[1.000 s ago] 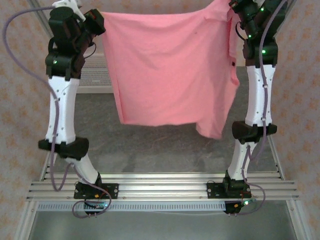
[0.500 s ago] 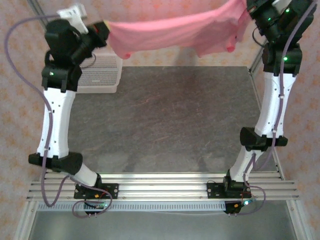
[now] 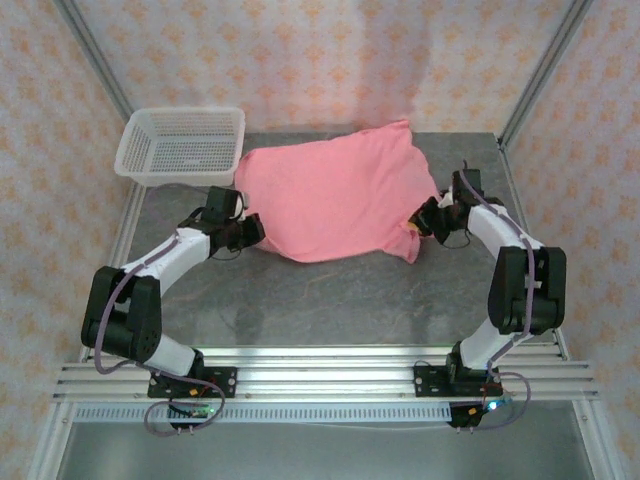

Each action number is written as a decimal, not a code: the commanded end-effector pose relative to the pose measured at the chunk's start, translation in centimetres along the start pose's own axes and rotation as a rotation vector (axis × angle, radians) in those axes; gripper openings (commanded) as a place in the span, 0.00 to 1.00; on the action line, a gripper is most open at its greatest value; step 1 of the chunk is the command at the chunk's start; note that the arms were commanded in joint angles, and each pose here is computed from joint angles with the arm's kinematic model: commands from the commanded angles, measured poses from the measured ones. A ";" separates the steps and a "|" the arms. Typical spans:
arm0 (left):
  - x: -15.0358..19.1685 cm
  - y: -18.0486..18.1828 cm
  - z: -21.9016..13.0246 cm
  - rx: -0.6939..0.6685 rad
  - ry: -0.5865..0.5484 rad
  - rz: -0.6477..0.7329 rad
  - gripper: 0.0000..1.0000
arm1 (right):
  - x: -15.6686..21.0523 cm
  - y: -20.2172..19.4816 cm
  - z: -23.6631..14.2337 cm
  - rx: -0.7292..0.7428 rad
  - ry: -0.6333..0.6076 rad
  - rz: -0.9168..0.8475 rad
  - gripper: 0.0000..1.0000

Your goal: Fold the inside-out t-shirt

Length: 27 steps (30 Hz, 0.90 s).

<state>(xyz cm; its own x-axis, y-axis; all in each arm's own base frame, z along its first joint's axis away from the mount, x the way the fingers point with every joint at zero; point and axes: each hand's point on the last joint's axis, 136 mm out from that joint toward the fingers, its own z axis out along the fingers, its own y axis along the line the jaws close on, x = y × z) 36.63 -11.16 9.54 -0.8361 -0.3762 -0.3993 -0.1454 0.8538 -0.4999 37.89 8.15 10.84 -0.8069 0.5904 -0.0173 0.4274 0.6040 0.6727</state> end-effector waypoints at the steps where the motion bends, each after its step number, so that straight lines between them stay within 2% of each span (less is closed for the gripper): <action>1: -1.7 -0.1 0.5 0.015 -0.095 0.002 0.00 | -1.5 2.6 -1.1 -0.085 -0.077 -0.094 0.00; 5: -0.2 1.0 0.2 -0.007 -0.081 -0.016 0.00 | -0.4 0.7 -2.0 -0.001 -0.086 -0.034 0.00; 8: 1.4 1.0 -2.0 0.011 -0.085 -0.054 0.00 | 1.7 -1.6 -4.7 0.112 -0.134 0.017 0.00; 12: 5.4 0.3 -7.1 0.052 -0.084 -0.059 0.00 | 7.6 -6.3 -9.1 0.224 -0.194 0.113 0.00; 14: 8.0 0.7 -9.2 0.054 -0.082 -0.070 0.00 | 11.2 -10.1 -10.5 0.299 -0.217 0.195 0.00; 15: 9.5 1.2 -10.0 0.056 -0.079 -0.093 0.06 | 12.9 -11.9 -10.7 0.314 -0.225 0.243 0.00; 16: 10.7 1.8 -10.5 0.060 -0.077 -0.117 0.13 | 14.1 -12.8 -10.6 0.302 -0.225 0.273 0.02; 17: 11.9 2.5 -11.0 0.066 -0.080 -0.146 0.25 | 14.6 -13.3 -11.2 0.294 -0.248 0.287 0.11; 18: 12.8 3.2 -11.5 0.067 -0.088 -0.177 0.42 | 14.3 -12.8 -12.2 0.277 -0.277 0.259 0.26; 19: 13.4 3.7 -11.9 0.069 -0.100 -0.195 0.53 | 13.7 -11.5 -13.0 0.241 -0.306 0.201 0.41; 20: 13.2 3.4 -12.4 0.110 -0.143 -0.207 0.59 | 13.1 -10.3 -13.9 0.220 -0.336 0.153 0.53; 21: 12.6 3.4 -13.2 0.120 -0.196 -0.225 0.63 | 12.5 -9.9 -15.2 0.245 -0.376 0.145 0.58; 23: 11.1 3.2 -14.7 0.124 -0.282 -0.222 0.66 | 11.1 -9.0 -17.0 0.280 -0.441 0.146 0.62; 25: 9.2 2.1 -15.4 0.128 -0.330 -0.186 0.67 | 9.0 -6.5 -17.5 0.222 -0.477 0.134 0.62; 27: 6.6 -0.2 -14.7 0.138 -0.331 -0.124 0.64 | 6.1 -2.7 -16.4 0.087 -0.483 0.092 0.61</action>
<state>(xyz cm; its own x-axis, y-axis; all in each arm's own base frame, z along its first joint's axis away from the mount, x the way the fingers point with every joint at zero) 20.25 -8.37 15.53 -0.6454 -0.5963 -0.4773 -0.1734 0.7230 -0.6688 20.76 1.46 18.89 -0.5264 0.8085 -0.2631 0.6051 0.5736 0.5521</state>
